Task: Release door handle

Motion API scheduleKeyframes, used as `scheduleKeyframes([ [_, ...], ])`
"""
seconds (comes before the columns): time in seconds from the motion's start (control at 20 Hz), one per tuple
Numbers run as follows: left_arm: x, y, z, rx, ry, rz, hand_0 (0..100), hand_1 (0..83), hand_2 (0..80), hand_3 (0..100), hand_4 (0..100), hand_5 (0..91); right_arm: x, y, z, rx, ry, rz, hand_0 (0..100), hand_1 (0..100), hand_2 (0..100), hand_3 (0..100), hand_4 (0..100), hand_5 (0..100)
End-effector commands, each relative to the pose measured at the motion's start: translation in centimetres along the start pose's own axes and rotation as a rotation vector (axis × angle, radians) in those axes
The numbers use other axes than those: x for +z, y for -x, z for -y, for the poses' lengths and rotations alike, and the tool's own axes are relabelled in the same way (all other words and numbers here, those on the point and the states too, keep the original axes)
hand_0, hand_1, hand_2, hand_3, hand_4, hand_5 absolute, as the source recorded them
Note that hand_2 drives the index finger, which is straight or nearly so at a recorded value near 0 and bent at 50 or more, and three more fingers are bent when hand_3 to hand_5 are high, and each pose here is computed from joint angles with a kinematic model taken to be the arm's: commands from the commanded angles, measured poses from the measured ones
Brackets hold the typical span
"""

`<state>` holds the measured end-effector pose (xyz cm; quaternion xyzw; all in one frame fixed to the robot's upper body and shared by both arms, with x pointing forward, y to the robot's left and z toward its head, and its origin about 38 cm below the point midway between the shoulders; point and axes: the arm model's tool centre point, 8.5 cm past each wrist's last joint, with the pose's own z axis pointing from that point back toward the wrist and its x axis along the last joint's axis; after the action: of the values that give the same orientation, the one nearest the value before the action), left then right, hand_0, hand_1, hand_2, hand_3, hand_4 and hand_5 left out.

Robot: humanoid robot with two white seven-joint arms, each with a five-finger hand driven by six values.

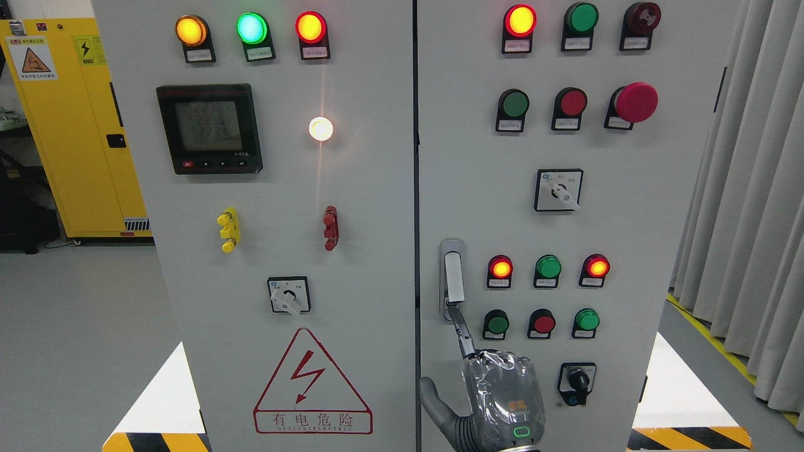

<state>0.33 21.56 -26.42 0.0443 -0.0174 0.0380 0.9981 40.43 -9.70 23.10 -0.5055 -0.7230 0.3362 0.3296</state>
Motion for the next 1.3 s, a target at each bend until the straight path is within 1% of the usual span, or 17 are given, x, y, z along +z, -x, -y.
scheduleKeyframes([
  [0.0, 0.0, 0.9, 0.0, 0.003, 0.001, -0.007, 12, 55.6, 0.0, 0, 0, 0.0, 0.0, -0.1, 1.5, -0.007, 0.06, 0.007, 39, 38, 39, 98, 96, 100],
  [0.15, 0.0, 0.9, 0.0, 0.001, 0.001, -0.007, 12, 55.6, 0.0, 0, 0, 0.0, 0.1, 0.1, 2.0, -0.009, 0.073, 0.002, 44, 40, 48, 97, 94, 100],
  [0.3, 0.0, 0.9, 0.1, 0.001, 0.002, -0.007, 12, 55.6, 0.0, 0, 0, 0.0, 0.1, 0.1, 2.1, -0.011, 0.074, 0.002, 57, 42, 57, 94, 93, 98],
  [0.35, 0.0, 0.9, 0.1, 0.001, 0.002, -0.007, 12, 55.6, 0.0, 0, 0, 0.0, 0.0, 0.1, 2.3, -0.012, 0.077, 0.003, 71, 42, 63, 97, 94, 97],
  [0.5, 0.0, 0.9, 0.0, 0.001, 0.001, -0.007, 12, 55.6, 0.0, 0, 0, 0.0, 0.0, 0.1, 2.3, -0.013, 0.072, 0.003, 66, 42, 70, 100, 97, 98],
  [0.55, 0.0, 0.9, 0.0, 0.001, 0.001, -0.007, 12, 55.6, 0.0, 0, 0, 0.0, 0.0, 0.1, 2.3, -0.013, 0.072, 0.003, 68, 39, 75, 100, 98, 99],
  [0.6, 0.0, 0.9, 0.1, 0.001, 0.002, -0.007, 12, 55.6, 0.0, 0, 0, 0.0, 0.0, 0.1, 2.3, -0.013, 0.072, 0.003, 66, 39, 76, 100, 98, 99],
  [0.65, 0.0, 0.9, 0.0, 0.001, 0.001, -0.007, 12, 55.6, 0.0, 0, 0, 0.0, -0.1, 0.1, 2.3, -0.013, 0.072, 0.004, 58, 33, 84, 100, 100, 100],
  [0.7, 0.0, 0.9, 0.0, 0.001, 0.001, -0.007, 12, 55.6, 0.0, 0, 0, 0.0, -0.1, 0.1, 2.3, -0.013, 0.072, 0.004, 52, 32, 86, 100, 100, 100],
  [0.8, 0.0, 0.9, 0.0, 0.003, 0.001, -0.007, 12, 55.6, 0.0, 0, 0, 0.0, -0.2, 0.0, 2.3, -0.015, 0.068, 0.006, 53, 29, 88, 100, 100, 100],
  [0.85, 0.0, 0.9, 0.0, 0.001, 0.001, -0.007, 12, 55.6, 0.0, 0, 0, 0.0, -0.2, 0.0, 2.2, -0.015, 0.055, 0.006, 51, 22, 90, 100, 100, 100],
  [0.9, 0.0, 0.9, 0.0, 0.001, 0.001, -0.007, 12, 55.6, 0.0, 0, 0, 0.0, -0.2, 0.0, 2.1, -0.014, 0.045, 0.008, 51, 22, 90, 100, 100, 100],
  [0.95, 0.0, 0.9, 0.0, 0.003, 0.001, -0.007, 12, 55.6, 0.0, 0, 0, 0.0, -0.3, 0.0, 2.1, -0.013, 0.043, 0.009, 43, 21, 91, 100, 100, 100],
  [1.0, 0.0, 0.9, 0.0, 0.001, 0.001, -0.007, 12, 55.6, 0.0, 0, 0, 0.0, -0.4, 0.0, 2.2, -0.013, 0.041, 0.009, 42, 17, 91, 100, 100, 100],
  [1.1, 0.0, 0.9, 0.0, 0.001, 0.001, -0.007, 12, 55.6, 0.0, 0, 0, 0.0, -0.8, -0.3, 2.4, -0.006, 0.052, 0.017, 40, 16, 91, 100, 100, 100],
  [1.15, 0.0, 0.9, 0.1, 0.001, 0.002, -0.007, 12, 55.6, 0.0, 0, 0, 0.0, -1.3, -0.3, 2.7, -0.001, 0.063, 0.019, 36, 10, 93, 100, 100, 100],
  [1.25, 0.0, 0.9, 0.1, 0.001, 0.002, -0.007, 12, 55.6, 0.0, 0, 0, 0.0, -2.3, -0.4, 3.3, 0.012, 0.086, 0.023, 32, 11, 93, 100, 100, 100],
])
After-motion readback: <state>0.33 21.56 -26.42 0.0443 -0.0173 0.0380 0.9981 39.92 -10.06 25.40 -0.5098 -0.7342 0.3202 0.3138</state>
